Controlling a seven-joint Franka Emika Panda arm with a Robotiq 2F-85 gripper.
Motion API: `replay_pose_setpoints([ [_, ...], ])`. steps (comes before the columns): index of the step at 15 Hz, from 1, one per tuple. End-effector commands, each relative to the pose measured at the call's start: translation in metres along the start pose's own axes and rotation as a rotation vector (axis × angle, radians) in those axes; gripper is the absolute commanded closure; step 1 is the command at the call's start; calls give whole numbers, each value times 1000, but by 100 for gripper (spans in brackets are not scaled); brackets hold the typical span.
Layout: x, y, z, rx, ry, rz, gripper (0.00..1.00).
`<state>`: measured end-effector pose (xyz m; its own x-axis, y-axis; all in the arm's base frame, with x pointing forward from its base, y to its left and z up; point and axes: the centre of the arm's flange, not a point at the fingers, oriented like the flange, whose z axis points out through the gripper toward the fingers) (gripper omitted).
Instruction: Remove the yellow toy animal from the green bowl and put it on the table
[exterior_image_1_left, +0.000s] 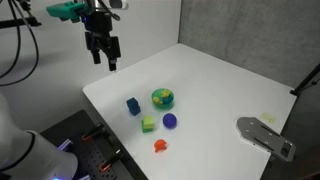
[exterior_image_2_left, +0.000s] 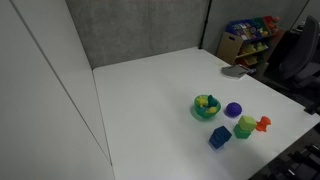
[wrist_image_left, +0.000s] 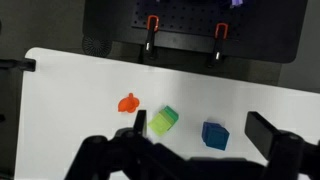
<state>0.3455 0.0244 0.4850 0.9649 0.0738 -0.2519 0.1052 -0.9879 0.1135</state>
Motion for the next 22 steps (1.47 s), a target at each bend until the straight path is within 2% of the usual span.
replay_pose_setpoints([
  [1,0,0,0,0,0,0,0],
  [6,3,-1,-2,6,9,8,0],
  [11,21,-5,-11,22,63,36,0],
  [16,56,-13,-15,27,122,74,0],
  [22,106,-23,-7,72,193,85,0],
])
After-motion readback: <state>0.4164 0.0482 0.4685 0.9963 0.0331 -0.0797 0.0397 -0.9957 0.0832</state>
